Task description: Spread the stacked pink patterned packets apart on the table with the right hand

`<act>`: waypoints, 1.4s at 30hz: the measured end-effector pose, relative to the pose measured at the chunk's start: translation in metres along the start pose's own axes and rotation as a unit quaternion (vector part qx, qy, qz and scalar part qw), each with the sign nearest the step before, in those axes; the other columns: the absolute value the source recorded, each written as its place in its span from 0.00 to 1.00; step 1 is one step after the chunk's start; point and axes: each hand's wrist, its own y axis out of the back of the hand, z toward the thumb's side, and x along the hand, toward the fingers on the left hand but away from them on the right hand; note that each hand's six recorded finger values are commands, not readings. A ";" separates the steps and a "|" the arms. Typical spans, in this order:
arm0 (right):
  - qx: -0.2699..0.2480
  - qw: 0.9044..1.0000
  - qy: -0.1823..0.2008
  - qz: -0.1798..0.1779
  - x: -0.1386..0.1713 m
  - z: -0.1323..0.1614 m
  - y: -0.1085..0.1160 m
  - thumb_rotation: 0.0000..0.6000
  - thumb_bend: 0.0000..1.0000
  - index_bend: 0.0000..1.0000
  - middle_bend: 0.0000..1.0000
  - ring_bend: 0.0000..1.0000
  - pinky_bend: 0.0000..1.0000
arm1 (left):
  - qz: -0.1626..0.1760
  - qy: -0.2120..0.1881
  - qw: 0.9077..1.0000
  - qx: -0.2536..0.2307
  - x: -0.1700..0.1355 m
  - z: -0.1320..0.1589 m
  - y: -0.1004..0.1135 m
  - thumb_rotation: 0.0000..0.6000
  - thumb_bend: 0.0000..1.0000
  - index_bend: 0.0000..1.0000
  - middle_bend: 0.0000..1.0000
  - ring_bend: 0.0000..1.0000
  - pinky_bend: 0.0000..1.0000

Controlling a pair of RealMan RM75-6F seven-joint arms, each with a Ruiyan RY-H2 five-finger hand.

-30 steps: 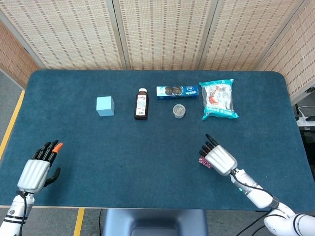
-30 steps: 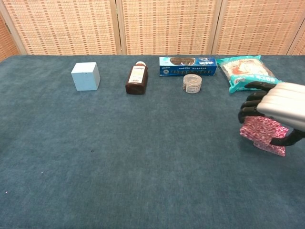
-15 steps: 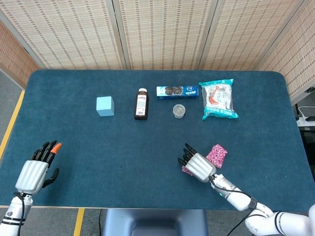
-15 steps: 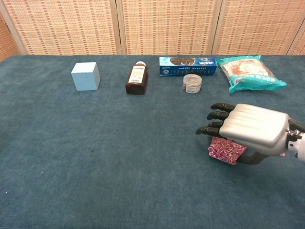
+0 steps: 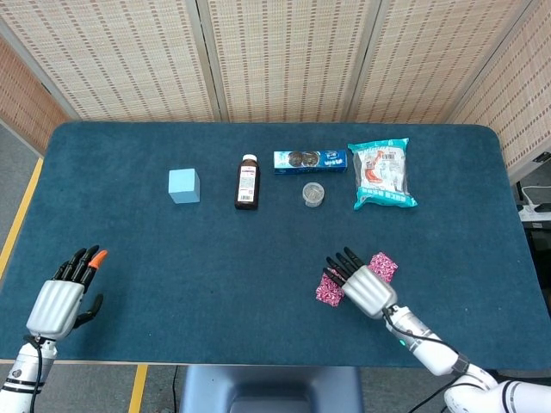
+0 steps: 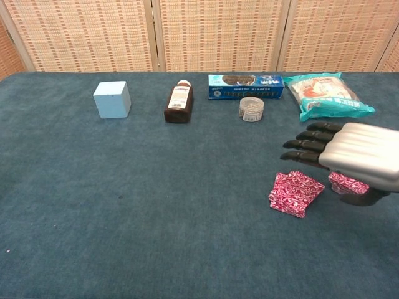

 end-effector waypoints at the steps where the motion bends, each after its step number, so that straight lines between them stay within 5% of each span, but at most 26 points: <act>1: 0.003 1.000 -0.006 0.004 0.004 -0.008 -0.003 1.00 0.20 0.00 0.00 0.00 0.00 | 0.000 0.000 1.000 0.001 0.000 0.000 0.000 1.00 0.44 0.00 0.00 0.00 0.21; 9: 0.009 0.999 -0.028 0.041 0.019 -0.056 -0.034 1.00 0.20 0.00 0.00 0.00 0.00 | -0.001 -0.008 1.000 0.003 -0.002 0.006 -0.003 1.00 0.44 0.00 0.00 0.00 0.21; 17: 0.001 0.998 -0.023 0.062 0.015 -0.062 -0.057 1.00 0.20 0.00 0.01 0.00 0.00 | -0.006 -0.007 1.000 0.008 -0.002 0.007 -0.006 1.00 0.43 0.00 0.00 0.00 0.21; 24: -0.012 0.999 -0.019 0.047 0.002 -0.058 -0.057 1.00 0.20 0.06 0.11 0.00 0.00 | -0.005 -0.008 1.000 0.008 0.001 0.006 -0.006 1.00 0.43 0.00 0.00 0.00 0.21; 29: -0.013 0.999 -0.015 0.037 -0.002 -0.056 -0.056 1.00 0.20 0.19 0.21 0.00 0.00 | -0.007 -0.007 1.000 0.009 0.003 0.005 -0.008 1.00 0.43 0.00 0.00 0.00 0.21; 42: -0.010 0.999 -0.009 0.031 -0.005 -0.052 -0.055 1.00 0.20 0.27 0.26 0.02 0.00 | -0.007 -0.006 1.000 0.009 0.003 0.004 -0.008 1.00 0.43 0.00 0.00 0.00 0.21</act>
